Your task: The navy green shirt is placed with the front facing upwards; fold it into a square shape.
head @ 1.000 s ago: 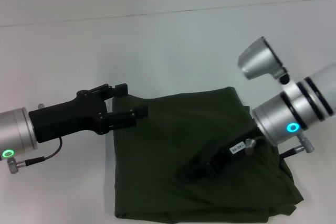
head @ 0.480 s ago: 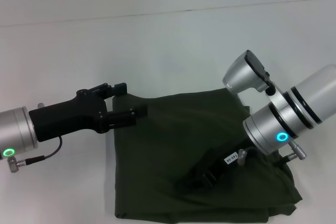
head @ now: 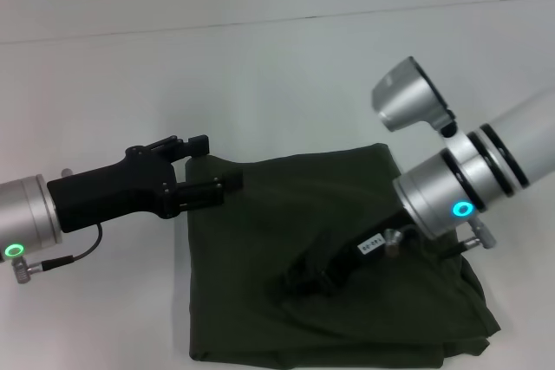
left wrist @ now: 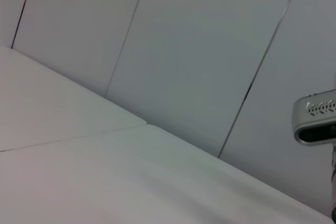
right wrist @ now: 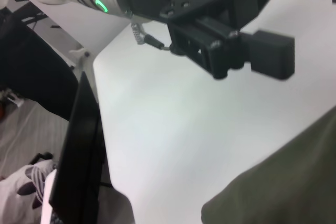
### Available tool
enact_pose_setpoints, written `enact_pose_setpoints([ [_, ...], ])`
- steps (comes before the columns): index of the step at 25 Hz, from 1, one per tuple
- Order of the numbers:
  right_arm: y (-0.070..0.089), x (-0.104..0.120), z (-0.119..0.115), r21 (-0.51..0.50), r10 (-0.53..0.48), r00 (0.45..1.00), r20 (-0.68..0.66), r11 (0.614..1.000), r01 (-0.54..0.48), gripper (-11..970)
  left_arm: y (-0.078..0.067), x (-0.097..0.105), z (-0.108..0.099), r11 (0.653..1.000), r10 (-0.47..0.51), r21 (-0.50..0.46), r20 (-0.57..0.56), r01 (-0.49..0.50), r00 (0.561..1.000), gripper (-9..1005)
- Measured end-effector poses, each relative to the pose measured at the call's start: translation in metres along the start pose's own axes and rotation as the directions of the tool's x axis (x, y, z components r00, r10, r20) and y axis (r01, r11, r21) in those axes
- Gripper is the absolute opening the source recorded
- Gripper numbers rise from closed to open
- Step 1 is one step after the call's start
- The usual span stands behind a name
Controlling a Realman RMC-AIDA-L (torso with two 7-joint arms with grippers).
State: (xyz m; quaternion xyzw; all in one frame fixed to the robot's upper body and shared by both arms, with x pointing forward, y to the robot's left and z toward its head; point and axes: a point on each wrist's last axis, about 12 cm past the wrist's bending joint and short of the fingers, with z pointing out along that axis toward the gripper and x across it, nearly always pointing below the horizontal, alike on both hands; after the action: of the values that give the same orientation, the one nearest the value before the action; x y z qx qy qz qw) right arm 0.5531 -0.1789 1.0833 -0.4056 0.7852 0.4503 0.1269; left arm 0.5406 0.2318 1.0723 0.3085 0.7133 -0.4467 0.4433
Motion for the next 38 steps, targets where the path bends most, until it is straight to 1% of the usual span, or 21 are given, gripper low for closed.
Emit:
enact_pose_setpoints([
  [2, -0.001, -0.006, 0.005, 0.01, -0.009, 1.0, -0.012, 1.0, 0.009, 73, 0.0, 0.0, 0.0, 1.0, 0.0, 0.0, 0.0, 0.0, 1.0, 902],
  [9, -0.002, -0.014, 0.02, 0.049, -0.022, 0.996, -0.083, 0.998, 0.026, 69, -0.001, 0.0, 0.0, 1.0, 0.0, 0.005, 0.001, 0.0, 1.0, 903],
  [19, 0.006, -0.034, 0.029, 0.011, -0.07, 0.994, -0.079, 0.997, 0.071, 70, 0.0, -0.002, 0.001, 1.0, 0.002, 0.004, 0.005, -0.002, 1.0, 903],
  [21, 0.006, -0.034, 0.032, 0.022, -0.072, 0.993, -0.096, 0.997, 0.074, 70, 0.0, -0.003, 0.001, 1.0, 0.003, 0.003, 0.005, -0.003, 1.0, 903],
  [26, 0.0, -0.032, 0.04, 0.091, -0.056, 0.987, -0.149, 0.993, 0.071, 69, 0.0, -0.003, 0.002, 1.0, 0.003, 0.003, 0.005, -0.003, 1.0, 902],
  [29, -0.002, -0.029, 0.043, 0.11, -0.047, 0.985, -0.167, 0.992, 0.066, 69, 0.0, -0.003, 0.002, 1.0, 0.002, 0.003, 0.005, -0.002, 1.0, 902],
  [35, -0.002, -0.027, 0.043, 0.111, -0.04, 0.985, -0.169, 0.992, 0.06, 69, 0.001, -0.003, 0.002, 1.0, 0.002, 0.002, 0.006, -0.002, 1.0, 903],
  [36, 0.001, -0.028, 0.042, 0.081, -0.06, 0.986, -0.158, 0.994, 0.073, 69, 0.001, -0.003, 0.002, 1.0, 0.003, 0.002, 0.006, -0.003, 1.0, 903],
  [37, 0.001, -0.028, 0.042, 0.081, -0.06, 0.986, -0.158, 0.994, 0.073, 68, 0.001, -0.003, 0.002, 1.0, 0.003, 0.001, 0.006, -0.003, 1.0, 903],
  [38, 0.003, -0.029, 0.041, 0.057, -0.07, 0.988, -0.14, 0.995, 0.079, 68, 0.001, -0.003, 0.002, 1.0, 0.004, 0.001, 0.006, -0.004, 1.0, 902],
])
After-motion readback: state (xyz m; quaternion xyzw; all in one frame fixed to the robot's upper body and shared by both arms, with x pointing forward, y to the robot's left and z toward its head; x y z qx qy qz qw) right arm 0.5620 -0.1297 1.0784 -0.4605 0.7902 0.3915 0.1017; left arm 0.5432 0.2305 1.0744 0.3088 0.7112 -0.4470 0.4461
